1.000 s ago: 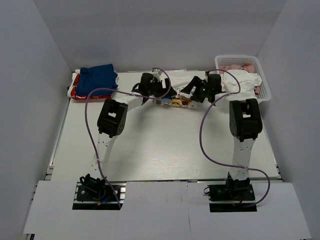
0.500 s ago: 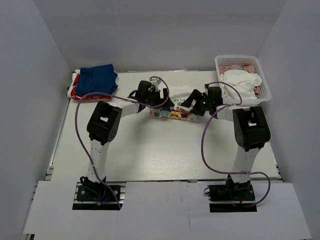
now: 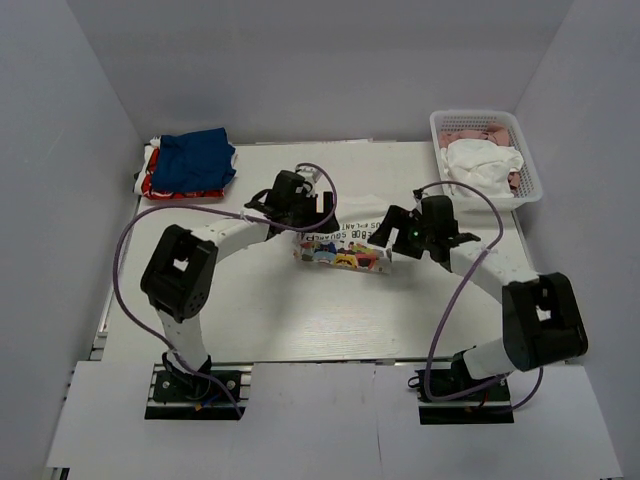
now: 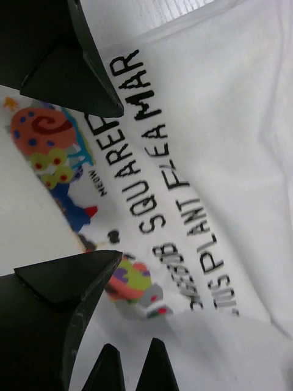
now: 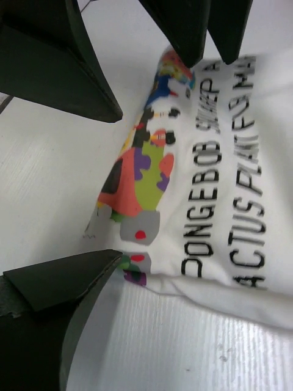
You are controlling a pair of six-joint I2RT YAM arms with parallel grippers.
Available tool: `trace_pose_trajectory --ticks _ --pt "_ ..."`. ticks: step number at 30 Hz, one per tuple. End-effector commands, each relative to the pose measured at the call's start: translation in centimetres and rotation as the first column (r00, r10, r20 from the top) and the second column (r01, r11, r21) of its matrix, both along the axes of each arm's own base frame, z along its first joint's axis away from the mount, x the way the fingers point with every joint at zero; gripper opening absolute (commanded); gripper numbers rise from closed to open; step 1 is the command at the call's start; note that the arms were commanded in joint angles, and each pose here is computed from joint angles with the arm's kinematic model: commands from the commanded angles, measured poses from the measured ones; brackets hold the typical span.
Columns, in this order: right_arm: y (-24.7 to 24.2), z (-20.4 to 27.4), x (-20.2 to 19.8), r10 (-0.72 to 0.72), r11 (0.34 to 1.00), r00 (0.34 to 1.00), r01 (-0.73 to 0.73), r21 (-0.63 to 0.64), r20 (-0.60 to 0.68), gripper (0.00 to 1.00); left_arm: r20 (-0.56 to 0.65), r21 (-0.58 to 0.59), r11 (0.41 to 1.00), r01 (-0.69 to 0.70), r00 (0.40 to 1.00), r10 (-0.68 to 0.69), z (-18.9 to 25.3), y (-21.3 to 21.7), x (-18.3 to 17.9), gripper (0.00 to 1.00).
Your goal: Fold and stack the t-shirts
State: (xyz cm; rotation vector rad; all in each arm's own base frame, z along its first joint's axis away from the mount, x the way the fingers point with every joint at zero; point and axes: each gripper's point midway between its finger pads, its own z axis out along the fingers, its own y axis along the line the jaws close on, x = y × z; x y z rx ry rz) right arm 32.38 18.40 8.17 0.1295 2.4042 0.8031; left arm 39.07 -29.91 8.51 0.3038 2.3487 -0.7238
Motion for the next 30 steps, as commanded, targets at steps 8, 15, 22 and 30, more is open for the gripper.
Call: trace_pose_trajectory --ticks 8,15,22,30 --pt "2.2 5.2 -2.1 0.111 0.987 0.968 -0.135 0.092 0.225 0.9 0.011 -0.212 0.952 0.221 0.975 -0.224 4.0 -4.7 -7.6 0.99" --pt "2.7 -1.2 -3.2 0.124 0.986 0.989 -0.132 0.098 0.084 0.9 -0.189 -0.118 0.985 0.125 0.971 -0.146 -5.1 -2.8 -7.7 0.99" --pt "0.7 -10.0 -5.7 0.024 1.0 0.972 -0.022 0.011 -0.232 0.9 -0.216 -0.024 0.998 0.06 0.974 -0.064 -7.1 -0.5 -8.4 0.99" --pt "-1.1 -6.6 -4.0 -0.061 0.995 0.99 0.049 -0.089 -0.13 0.9 0.017 0.098 0.992 -0.082 0.997 0.08 -1.4 2.5 -4.6 0.99"
